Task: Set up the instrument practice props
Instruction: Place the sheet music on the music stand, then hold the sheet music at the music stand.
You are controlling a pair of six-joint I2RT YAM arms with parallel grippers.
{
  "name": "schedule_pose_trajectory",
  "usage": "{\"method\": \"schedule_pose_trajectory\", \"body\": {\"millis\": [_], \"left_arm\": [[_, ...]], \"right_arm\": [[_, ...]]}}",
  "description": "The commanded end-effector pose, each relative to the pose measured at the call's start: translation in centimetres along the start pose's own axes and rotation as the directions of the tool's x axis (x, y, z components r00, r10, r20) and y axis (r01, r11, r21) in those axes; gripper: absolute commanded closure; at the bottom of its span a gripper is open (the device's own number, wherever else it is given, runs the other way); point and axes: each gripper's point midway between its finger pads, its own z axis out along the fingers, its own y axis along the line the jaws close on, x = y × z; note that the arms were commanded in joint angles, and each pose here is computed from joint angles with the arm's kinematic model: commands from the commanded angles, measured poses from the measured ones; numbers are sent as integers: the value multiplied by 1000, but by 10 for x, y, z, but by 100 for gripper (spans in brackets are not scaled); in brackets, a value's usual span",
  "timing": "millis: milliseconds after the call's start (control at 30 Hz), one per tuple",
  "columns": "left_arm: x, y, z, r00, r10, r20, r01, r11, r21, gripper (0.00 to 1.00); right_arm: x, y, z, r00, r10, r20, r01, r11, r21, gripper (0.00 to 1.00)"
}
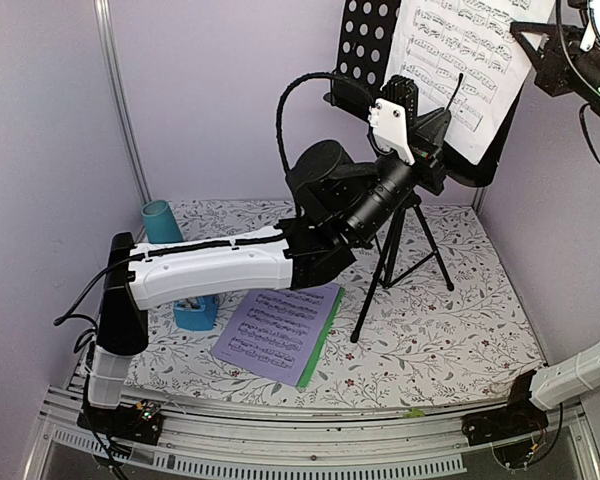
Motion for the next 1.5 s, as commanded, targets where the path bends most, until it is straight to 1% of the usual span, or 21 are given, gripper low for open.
{"method": "schedule_pose_trajectory", "body": {"millis": [0, 300, 567, 1000, 1267, 1467], "left_arm": [[37, -11, -5, 993, 41, -111, -37, 998, 43, 100], [40, -12, -5, 993, 40, -115, -35, 998, 47, 100], [41, -13, -5, 993, 40, -115, -34, 998, 52, 100], [44, -15, -4, 992, 39, -119, -32, 998, 57, 100], [47, -15, 1, 991, 31, -134, -23, 998, 55, 100], [49, -13, 1, 990, 19, -143, -12, 999, 52, 84]], "right_arm": [[-1, -3, -10, 999, 38, -16, -39, 999, -24, 100], [7, 0, -15, 997, 53, -57, -56, 997, -57, 100], [3, -2, -22, 996, 71, -55, -75, 995, -71, 100], [13, 9, -13, 993, 72, -91, -81, 992, -94, 100], [10, 7, -14, 994, 78, -81, -85, 993, -85, 100], [9, 8, -12, 994, 75, -76, -81, 993, -85, 100]]}}
